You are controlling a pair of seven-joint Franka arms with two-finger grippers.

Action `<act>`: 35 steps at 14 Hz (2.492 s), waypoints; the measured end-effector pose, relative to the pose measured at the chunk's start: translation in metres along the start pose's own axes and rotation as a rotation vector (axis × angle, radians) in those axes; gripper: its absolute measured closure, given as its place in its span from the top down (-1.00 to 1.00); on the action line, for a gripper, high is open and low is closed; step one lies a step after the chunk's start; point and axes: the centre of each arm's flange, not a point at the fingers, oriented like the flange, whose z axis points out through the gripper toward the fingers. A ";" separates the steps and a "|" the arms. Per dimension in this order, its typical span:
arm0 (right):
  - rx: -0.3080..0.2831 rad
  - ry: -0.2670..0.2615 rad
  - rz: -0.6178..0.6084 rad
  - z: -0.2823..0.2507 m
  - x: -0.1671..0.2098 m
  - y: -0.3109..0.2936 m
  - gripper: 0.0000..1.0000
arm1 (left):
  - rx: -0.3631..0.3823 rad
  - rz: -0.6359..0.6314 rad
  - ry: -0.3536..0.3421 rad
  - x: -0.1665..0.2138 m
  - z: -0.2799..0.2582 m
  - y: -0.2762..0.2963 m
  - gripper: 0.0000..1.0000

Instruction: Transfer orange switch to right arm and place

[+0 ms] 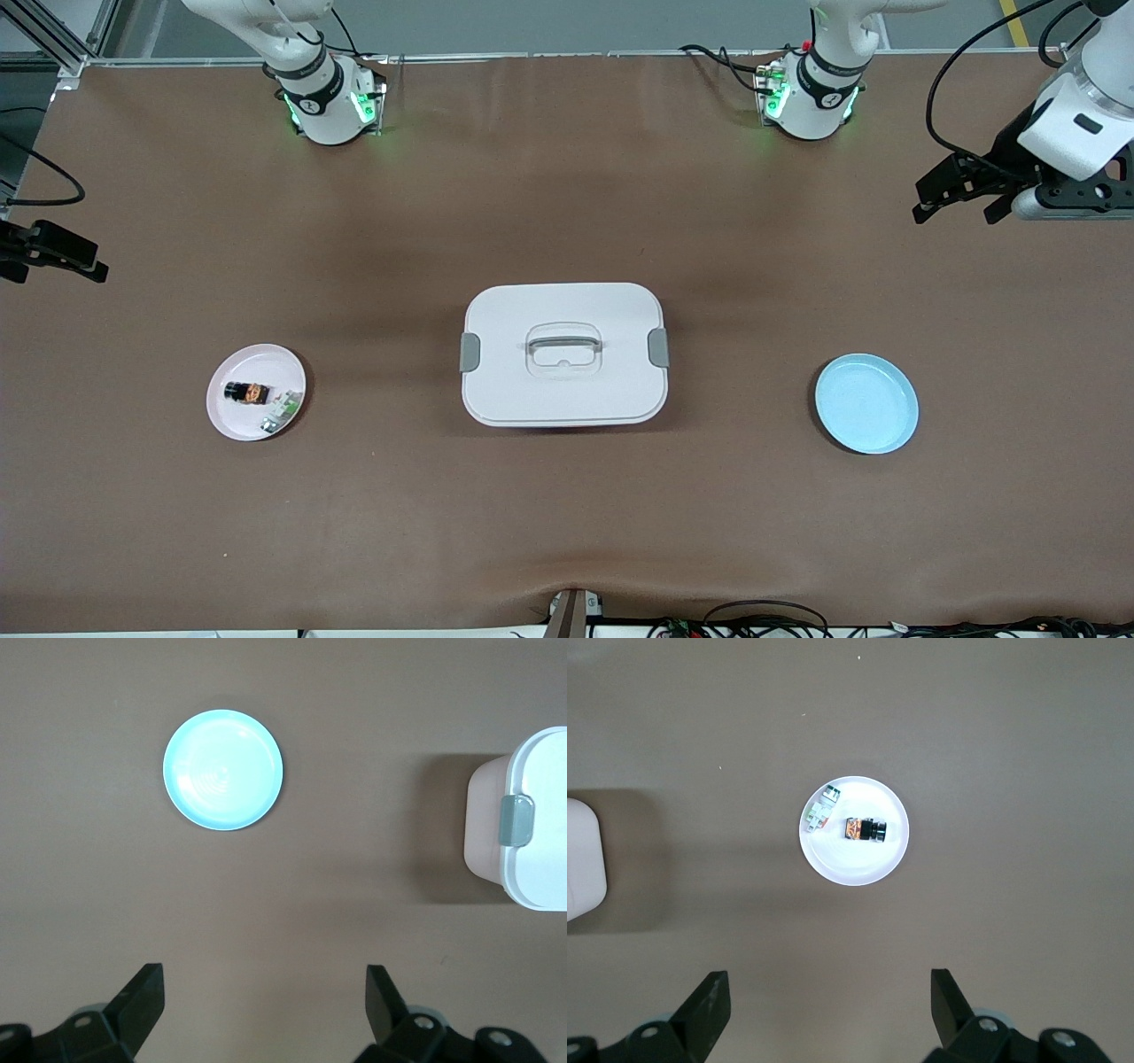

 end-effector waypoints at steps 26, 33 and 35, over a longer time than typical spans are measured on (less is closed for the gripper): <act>0.023 -0.026 -0.118 -0.012 -0.015 -0.004 1.00 | 0.041 -0.022 -0.078 0.031 -0.023 -0.019 1.00; 0.015 -0.030 -0.123 -0.012 -0.016 -0.006 1.00 | 0.059 0.000 -0.074 0.039 -0.023 -0.022 1.00; 0.015 -0.027 -0.126 -0.014 -0.016 -0.013 1.00 | 0.059 0.000 -0.075 0.038 -0.024 -0.023 1.00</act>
